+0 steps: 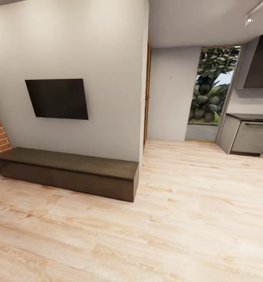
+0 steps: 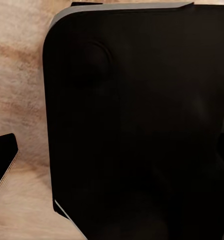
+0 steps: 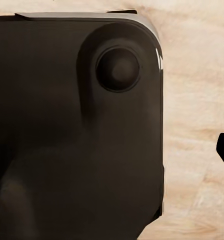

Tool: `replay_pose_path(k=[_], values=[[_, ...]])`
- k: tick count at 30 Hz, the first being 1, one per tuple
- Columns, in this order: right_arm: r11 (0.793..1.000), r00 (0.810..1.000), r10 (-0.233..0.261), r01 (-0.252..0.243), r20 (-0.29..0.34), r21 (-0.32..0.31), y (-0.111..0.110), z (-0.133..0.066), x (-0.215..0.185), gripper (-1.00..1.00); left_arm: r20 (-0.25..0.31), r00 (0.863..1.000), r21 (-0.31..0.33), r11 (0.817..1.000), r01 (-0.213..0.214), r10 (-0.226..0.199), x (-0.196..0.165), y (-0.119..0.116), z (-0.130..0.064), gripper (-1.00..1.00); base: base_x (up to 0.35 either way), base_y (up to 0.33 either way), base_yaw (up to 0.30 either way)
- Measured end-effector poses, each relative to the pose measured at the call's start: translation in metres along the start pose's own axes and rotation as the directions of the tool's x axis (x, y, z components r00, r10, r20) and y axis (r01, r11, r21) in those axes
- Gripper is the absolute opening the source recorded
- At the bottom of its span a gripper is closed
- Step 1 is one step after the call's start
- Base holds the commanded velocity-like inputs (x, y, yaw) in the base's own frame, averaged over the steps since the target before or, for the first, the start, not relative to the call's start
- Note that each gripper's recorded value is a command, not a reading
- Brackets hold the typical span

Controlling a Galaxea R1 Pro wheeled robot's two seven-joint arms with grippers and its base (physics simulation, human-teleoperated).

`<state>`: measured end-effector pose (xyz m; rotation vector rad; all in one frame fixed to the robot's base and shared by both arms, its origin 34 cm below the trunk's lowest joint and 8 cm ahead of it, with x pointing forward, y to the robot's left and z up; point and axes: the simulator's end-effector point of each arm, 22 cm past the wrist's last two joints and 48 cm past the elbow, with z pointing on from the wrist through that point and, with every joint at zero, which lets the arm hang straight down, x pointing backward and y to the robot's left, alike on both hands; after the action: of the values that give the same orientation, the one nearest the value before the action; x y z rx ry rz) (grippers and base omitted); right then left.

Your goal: In the kitchen, take the popcorn bag from the countertop, put it into the microwave, and heat it until the popcorn is cooked so the cooked popcorn ends up inside the bag.

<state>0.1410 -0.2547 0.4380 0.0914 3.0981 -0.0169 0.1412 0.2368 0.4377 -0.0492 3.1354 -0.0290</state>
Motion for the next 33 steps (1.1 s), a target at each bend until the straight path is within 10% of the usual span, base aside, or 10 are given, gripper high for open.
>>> replay_pose_path(k=[33], values=[[1.0, 1.0, 0.0, 0.0, 0.002, 0.005, -0.0036, 0.0, -0.0005, 1.0, 0.002, 1.0, 0.001, 1.0, -0.001, 0.001, -0.0008, -0.0001, 0.0, 1.0, 0.0, 0.0, -0.289]])
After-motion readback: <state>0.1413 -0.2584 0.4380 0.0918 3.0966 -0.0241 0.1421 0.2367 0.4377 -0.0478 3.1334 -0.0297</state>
